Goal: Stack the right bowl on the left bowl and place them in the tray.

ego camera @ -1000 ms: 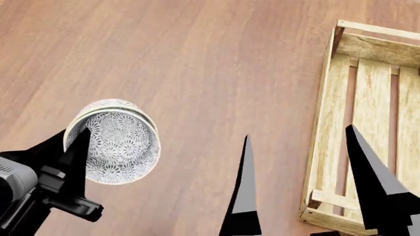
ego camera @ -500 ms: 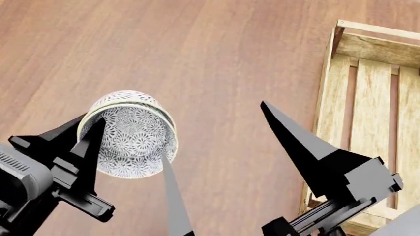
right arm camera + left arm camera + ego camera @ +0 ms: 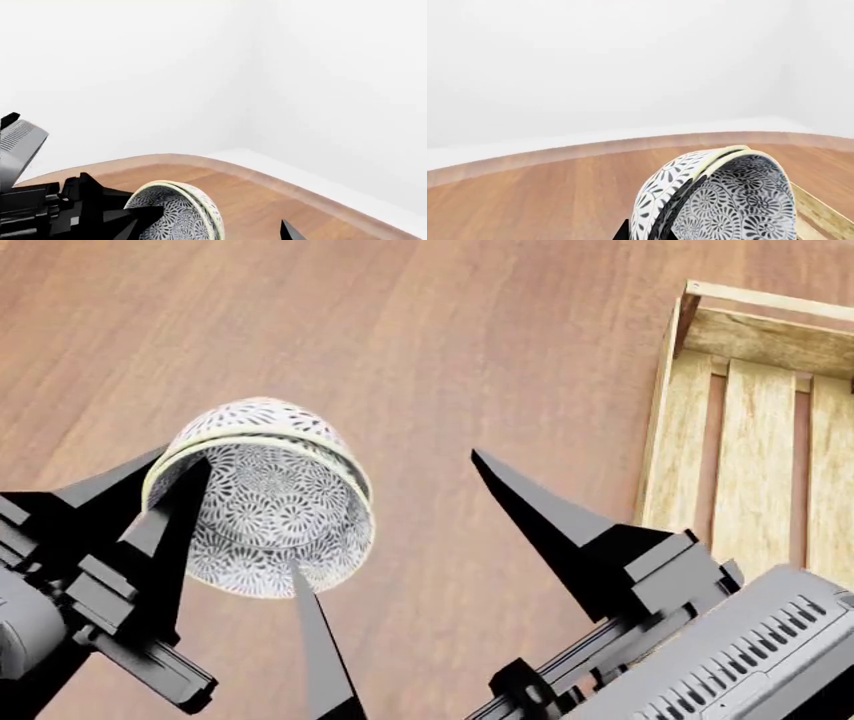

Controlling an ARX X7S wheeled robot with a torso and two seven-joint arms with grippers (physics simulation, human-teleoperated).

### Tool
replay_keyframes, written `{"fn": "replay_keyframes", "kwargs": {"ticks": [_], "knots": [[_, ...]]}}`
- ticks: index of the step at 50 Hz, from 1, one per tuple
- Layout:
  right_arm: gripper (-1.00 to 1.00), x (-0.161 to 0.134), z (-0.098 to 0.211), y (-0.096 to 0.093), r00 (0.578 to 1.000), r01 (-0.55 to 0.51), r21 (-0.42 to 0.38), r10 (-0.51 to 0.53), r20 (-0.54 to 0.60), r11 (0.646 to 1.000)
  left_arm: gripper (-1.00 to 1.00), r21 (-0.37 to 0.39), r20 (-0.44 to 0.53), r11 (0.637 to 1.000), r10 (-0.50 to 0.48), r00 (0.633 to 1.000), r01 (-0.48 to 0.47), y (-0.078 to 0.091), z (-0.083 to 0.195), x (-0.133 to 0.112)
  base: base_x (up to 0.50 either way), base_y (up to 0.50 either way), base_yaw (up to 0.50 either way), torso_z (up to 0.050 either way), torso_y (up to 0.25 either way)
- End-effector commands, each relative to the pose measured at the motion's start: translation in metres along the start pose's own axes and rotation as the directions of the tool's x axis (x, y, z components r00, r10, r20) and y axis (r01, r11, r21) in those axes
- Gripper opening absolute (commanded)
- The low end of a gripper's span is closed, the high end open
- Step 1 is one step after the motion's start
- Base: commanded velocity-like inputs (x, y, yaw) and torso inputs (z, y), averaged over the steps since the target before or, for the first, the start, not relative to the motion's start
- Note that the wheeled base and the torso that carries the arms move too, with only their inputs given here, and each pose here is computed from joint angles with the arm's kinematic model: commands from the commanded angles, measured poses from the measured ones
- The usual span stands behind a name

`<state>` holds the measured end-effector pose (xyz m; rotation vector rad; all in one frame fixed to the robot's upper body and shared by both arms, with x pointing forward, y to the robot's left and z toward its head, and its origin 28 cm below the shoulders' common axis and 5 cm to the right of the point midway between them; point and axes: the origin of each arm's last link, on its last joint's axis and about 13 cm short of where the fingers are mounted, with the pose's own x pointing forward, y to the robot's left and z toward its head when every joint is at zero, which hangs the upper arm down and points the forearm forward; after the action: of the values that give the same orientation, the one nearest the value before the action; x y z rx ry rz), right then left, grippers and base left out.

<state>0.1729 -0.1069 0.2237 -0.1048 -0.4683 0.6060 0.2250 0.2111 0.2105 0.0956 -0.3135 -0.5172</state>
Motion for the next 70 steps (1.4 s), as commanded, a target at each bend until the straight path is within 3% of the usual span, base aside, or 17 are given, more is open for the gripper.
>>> {"fn": "replay_keyframes", "kwargs": {"ticks": [1,27,28,49,52,53,70], "knots": [[1.00,0.006,-0.004,0.000,1.000,-0.022,-0.002,0.022,-0.015,1.000,-1.00,0.031,0.064,0.999,-0.045,0.997,0.043,-0.005,0.019,-0.002,0.00,0.00,0.00,0.000,0.000],[1.00,0.012,-0.013,0.000,0.999,-0.013,0.006,0.013,-0.031,1.000,-1.00,0.041,0.102,0.995,-0.096,0.990,0.092,-0.013,0.032,-0.011,0.00,0.00,0.00,0.000,0.001],[-1.00,0.013,-0.014,0.000,0.999,-0.011,0.006,0.011,-0.032,1.000,-1.00,0.036,0.105,0.995,-0.098,0.990,0.094,-0.014,0.029,-0.012,0.00,0.00,0.00,0.000,0.000],[-1.00,0.010,-0.018,-0.001,0.999,0.017,0.026,-0.016,-0.038,1.000,-1.00,0.022,0.090,0.998,-0.062,0.994,0.061,-0.009,0.024,-0.012,0.00,0.00,0.00,0.000,0.001],[-1.00,0.012,-0.017,-0.001,0.999,0.032,0.045,-0.031,-0.031,0.998,-1.00,0.031,0.080,0.995,-0.093,0.992,0.090,-0.013,0.023,-0.013,0.00,0.00,0.00,0.000,0.000],[-1.00,0.012,-0.016,-0.001,0.999,0.036,0.052,-0.034,-0.029,0.998,1.00,0.041,0.071,0.993,-0.111,0.991,0.108,-0.014,0.023,-0.014,0.00,0.00,0.00,0.000,0.000],[-1.00,0.011,-0.020,0.000,0.997,0.070,0.052,-0.068,-0.033,0.996,1.00,-0.002,0.020,0.991,-0.135,0.991,0.135,-0.029,0.000,-0.024,0.00,0.00,0.00,0.000,0.001]]}}
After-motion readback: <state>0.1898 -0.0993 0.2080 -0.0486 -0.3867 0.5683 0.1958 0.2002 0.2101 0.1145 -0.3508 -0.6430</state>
